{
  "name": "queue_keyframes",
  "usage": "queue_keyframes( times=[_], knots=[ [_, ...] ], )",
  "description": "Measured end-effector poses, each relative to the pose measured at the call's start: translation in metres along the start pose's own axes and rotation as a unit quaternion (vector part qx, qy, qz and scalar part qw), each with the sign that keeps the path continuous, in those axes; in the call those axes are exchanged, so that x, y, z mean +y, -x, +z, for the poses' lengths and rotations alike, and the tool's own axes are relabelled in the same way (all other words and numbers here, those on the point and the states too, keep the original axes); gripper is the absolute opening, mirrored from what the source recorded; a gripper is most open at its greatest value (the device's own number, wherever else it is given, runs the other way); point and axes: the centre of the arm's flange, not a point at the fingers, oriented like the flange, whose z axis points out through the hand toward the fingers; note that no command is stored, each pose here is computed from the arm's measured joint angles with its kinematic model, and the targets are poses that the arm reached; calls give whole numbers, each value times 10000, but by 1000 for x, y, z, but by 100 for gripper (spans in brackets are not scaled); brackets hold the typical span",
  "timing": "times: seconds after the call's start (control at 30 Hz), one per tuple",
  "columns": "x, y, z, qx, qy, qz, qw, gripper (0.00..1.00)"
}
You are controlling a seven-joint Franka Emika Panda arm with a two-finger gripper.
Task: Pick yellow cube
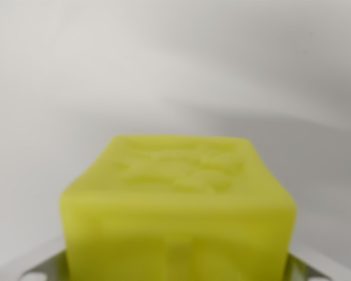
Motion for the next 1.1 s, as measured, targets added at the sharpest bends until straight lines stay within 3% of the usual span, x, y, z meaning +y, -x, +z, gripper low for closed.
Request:
queue_keyframes(
  times=[1.1],
  knots=[
    [0,0,-82,-3,3,0,10000,0]
  ],
)
